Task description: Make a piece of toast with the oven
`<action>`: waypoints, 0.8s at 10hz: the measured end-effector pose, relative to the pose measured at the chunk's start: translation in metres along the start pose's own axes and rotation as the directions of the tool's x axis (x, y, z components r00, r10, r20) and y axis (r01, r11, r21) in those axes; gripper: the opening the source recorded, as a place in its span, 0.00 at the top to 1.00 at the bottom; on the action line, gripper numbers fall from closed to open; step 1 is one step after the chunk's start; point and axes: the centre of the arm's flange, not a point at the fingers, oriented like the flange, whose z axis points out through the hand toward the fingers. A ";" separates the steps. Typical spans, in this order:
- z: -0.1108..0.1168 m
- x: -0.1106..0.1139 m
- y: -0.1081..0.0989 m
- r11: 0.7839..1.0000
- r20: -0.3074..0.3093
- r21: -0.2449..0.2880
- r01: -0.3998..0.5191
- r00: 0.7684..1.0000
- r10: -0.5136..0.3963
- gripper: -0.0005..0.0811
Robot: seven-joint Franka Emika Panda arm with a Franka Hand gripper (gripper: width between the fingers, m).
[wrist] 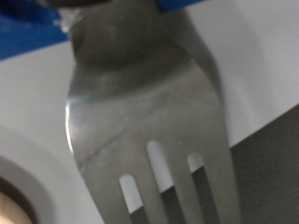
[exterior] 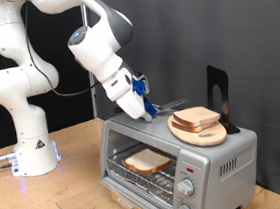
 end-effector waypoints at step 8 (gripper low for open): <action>-0.071 0.004 -0.003 0.986 0.064 0.167 0.011 0.998 -0.022 0.16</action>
